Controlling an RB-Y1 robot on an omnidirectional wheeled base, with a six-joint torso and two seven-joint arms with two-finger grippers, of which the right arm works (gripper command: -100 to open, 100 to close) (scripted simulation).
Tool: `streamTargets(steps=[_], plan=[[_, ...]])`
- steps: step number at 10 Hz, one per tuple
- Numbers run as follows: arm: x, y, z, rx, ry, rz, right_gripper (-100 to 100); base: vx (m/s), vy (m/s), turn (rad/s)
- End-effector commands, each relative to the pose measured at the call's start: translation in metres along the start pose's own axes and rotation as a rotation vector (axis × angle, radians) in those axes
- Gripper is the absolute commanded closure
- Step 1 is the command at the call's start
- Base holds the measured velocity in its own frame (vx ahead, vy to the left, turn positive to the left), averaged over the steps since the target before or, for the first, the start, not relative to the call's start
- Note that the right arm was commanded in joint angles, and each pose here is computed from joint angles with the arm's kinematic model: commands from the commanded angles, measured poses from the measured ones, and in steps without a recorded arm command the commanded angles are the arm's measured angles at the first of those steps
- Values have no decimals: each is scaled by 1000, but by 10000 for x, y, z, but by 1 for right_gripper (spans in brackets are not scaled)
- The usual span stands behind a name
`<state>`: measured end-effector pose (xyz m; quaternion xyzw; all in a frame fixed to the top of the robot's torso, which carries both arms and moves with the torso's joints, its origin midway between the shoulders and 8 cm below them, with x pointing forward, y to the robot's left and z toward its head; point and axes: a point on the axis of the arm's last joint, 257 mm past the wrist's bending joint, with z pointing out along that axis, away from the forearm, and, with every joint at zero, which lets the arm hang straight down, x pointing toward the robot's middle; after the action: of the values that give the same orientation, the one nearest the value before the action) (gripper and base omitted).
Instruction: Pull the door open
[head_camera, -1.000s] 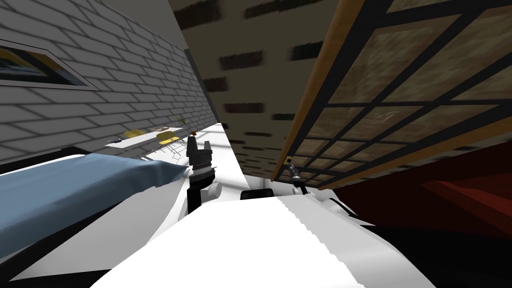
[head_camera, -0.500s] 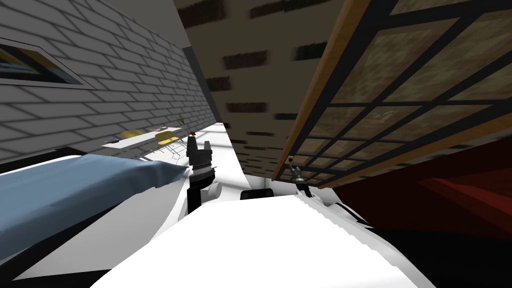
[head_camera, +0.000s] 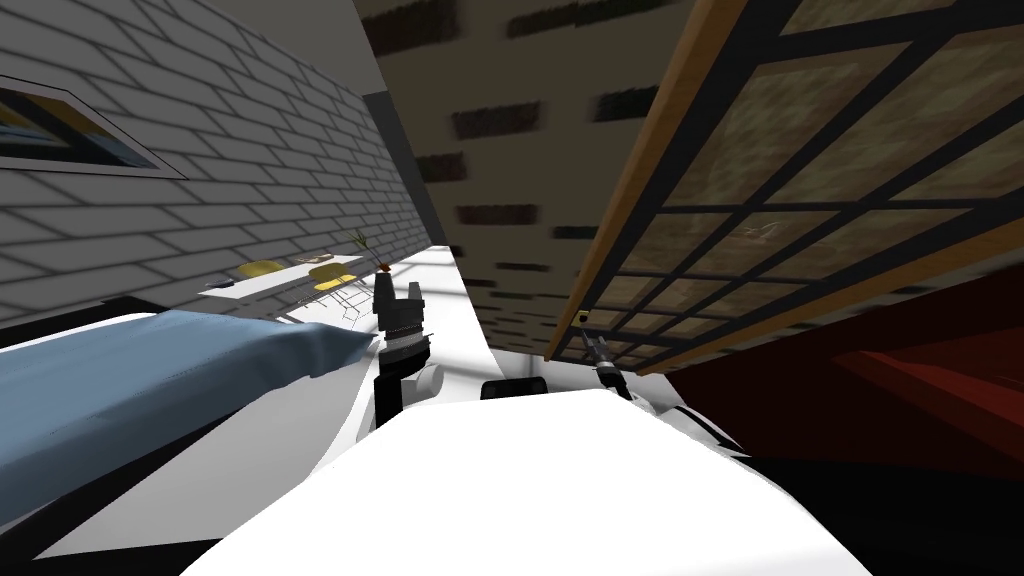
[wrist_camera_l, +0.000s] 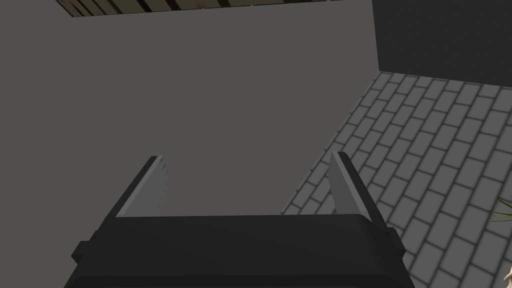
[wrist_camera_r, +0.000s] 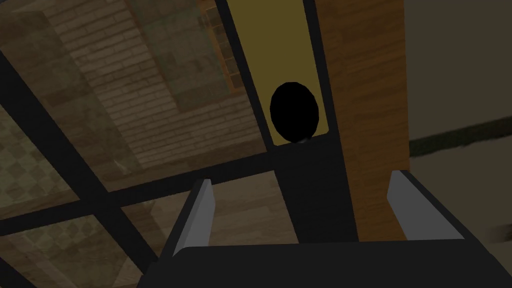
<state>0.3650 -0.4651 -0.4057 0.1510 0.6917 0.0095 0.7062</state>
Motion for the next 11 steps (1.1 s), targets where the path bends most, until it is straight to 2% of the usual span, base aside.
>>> streamTargets(steps=[1,3,4,5,6,9,11], plan=[[-38,-15,0,-9,-6,-60,-100,-17,47,-34],[-70,-118,-88,-11,-4,-139,-100,-14,75,-28],[-70,-118,-88,-11,-4,-139,-100,-16,52,-20],[-97,-194,-155,-13,-2,-195,-100,-16,55,-25],[-106,-219,-177,-13,-1,-213,-100,-6,69,-28],[-106,-216,-178,-14,-3,-211,-100,-3,18,-1],[-106,-222,-149,-5,-4,-213,-100,134,-37,44]])
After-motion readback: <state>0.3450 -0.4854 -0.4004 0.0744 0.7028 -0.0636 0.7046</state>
